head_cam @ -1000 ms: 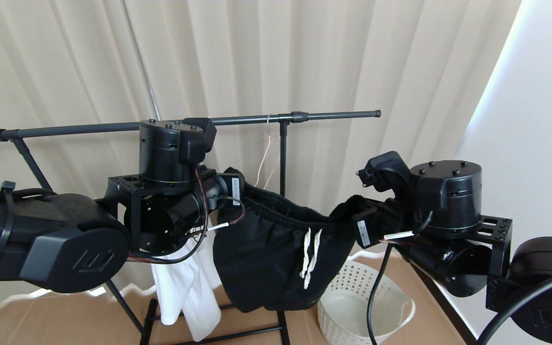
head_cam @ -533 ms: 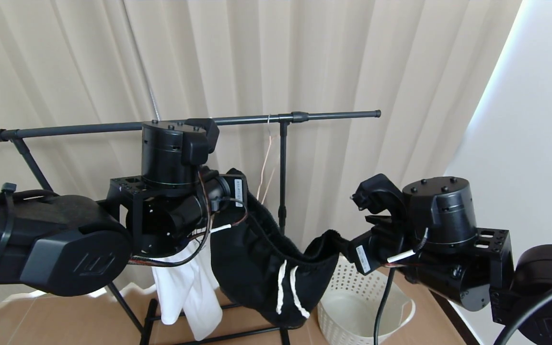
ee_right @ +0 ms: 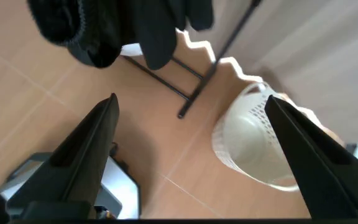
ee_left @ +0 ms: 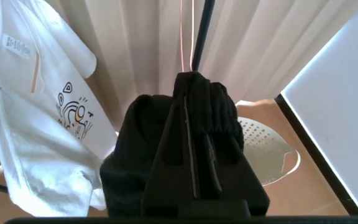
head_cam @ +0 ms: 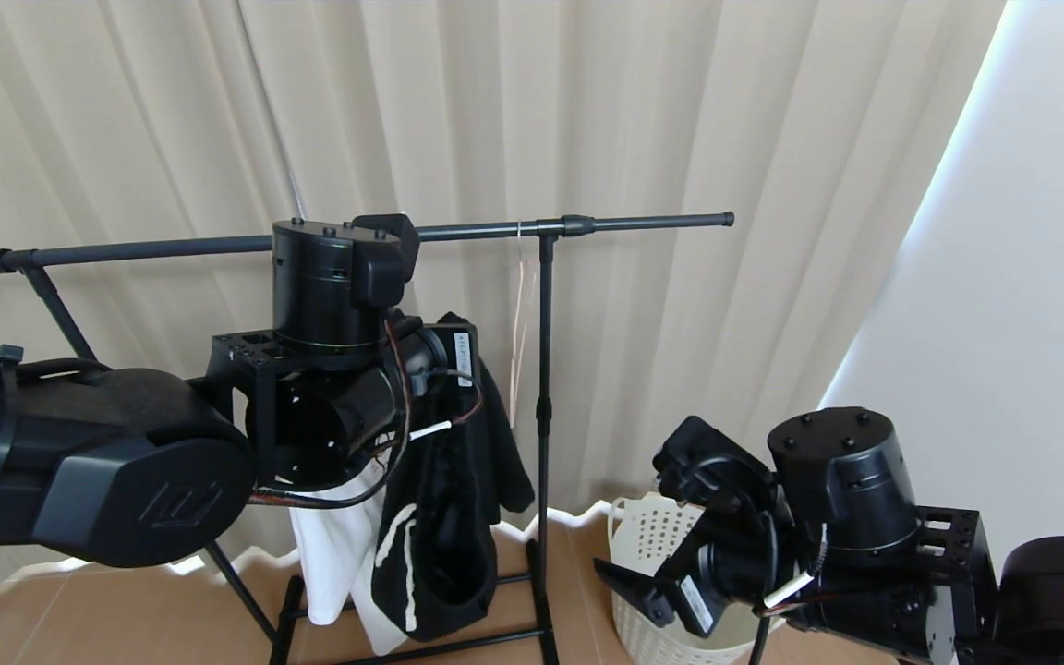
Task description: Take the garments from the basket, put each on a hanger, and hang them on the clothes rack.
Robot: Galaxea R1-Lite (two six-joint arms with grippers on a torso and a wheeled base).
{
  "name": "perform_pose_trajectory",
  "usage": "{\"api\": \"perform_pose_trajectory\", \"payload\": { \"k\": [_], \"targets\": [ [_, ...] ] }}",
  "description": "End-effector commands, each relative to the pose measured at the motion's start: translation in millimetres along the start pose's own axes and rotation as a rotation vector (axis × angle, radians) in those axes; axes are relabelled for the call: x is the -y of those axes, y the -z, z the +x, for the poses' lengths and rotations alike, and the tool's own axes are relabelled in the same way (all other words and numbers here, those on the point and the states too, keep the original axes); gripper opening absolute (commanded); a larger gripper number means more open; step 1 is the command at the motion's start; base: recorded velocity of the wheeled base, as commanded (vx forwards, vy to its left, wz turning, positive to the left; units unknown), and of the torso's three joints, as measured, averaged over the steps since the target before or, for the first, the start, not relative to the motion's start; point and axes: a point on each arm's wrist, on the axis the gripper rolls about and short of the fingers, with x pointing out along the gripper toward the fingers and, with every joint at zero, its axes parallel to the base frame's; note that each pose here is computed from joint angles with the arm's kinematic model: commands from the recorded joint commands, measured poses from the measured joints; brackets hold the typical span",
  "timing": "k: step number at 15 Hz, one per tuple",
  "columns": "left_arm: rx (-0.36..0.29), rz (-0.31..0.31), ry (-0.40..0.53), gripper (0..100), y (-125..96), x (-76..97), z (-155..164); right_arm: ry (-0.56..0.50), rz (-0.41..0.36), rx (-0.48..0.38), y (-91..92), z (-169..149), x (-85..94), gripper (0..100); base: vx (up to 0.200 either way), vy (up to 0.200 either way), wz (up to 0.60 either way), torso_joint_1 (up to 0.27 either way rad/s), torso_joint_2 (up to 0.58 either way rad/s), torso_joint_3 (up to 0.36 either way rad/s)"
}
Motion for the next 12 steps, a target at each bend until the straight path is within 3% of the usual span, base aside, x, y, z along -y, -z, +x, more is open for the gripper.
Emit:
{"api": "perform_pose_trajectory", "payload": {
  "k": [1,3,8,12],
  "targets": [
    [-0.004,0.005,0.008,0,1.6,2.9,-1.3,-0.063,0.075,0.074,-7.2,2.3,-12.4,100,0.000,0.000,0.00,0.000,0.00,0.000],
    [-0.007,0.007,0.012,0,2.8,4.3,-1.6,-0.124,0.248,0.188,-26.3,12.3,-29.6,100,0.000,0.000,0.00,0.000,0.00,0.000],
    [-0.014,0.016,0.026,0,6.1,10.1,-4.7,-0.023,0.293,0.209,-32.3,42.2,-33.9,100,0.000,0.000,0.00,0.000,0.00,0.000],
    [-0.020,0.024,0.047,0,9.2,16.1,-8.5,0.022,0.300,0.200,-20.8,68.8,-36.3,100,0.000,0.000,0.00,0.000,0.00,0.000]
  ]
}}
